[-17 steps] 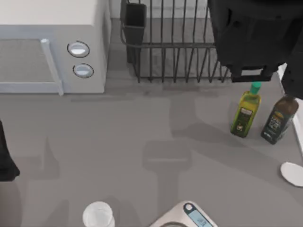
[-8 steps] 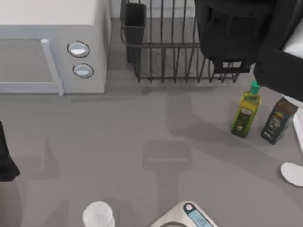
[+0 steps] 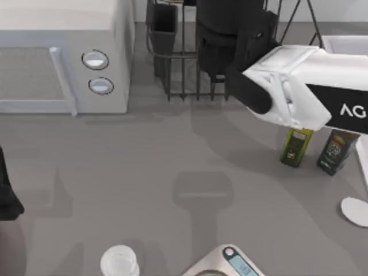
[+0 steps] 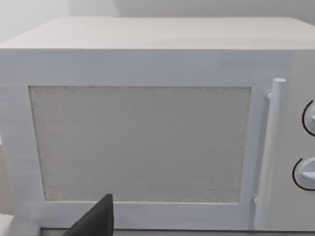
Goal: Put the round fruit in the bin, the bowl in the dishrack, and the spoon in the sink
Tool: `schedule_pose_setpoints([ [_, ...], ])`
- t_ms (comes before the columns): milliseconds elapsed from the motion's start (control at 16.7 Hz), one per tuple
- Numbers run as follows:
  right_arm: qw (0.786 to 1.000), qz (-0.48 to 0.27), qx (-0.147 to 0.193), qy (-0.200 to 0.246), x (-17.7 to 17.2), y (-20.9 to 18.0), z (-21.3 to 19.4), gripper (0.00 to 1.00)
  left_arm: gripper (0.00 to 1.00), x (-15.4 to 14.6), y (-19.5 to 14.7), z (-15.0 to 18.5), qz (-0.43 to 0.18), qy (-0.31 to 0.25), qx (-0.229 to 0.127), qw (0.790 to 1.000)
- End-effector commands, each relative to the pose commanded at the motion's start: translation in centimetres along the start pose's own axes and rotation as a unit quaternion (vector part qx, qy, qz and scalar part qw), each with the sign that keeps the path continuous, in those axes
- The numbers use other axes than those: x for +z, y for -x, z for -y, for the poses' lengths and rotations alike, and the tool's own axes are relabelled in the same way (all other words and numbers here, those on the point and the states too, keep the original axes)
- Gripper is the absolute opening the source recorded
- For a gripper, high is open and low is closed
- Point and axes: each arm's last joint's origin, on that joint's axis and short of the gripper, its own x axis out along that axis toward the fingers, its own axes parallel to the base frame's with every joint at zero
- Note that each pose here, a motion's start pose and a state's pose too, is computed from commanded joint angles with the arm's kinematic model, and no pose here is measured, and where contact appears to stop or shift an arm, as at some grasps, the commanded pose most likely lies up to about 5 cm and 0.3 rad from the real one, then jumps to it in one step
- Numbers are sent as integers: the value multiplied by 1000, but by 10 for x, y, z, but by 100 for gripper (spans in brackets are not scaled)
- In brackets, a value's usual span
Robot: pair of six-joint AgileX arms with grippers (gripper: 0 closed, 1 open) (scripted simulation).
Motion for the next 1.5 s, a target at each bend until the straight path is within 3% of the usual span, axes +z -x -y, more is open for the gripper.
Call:
schedule_pose_setpoints([
  [240, 1000, -11, 0, 12, -57, -42, 27, 0, 100, 0, 0, 0, 0, 0, 0, 1000],
  [540, 1000, -13, 0, 14, -61, -45, 30, 0, 100, 0, 0, 0, 0, 0, 0, 1000],
  [1320, 1000, -13, 0, 14, -61, -45, 30, 98, 100, 0, 0, 0, 0, 0, 0, 1000],
  [1500, 1000, -13, 0, 14, -61, -45, 30, 100, 100, 0, 0, 0, 0, 0, 0, 1000],
])
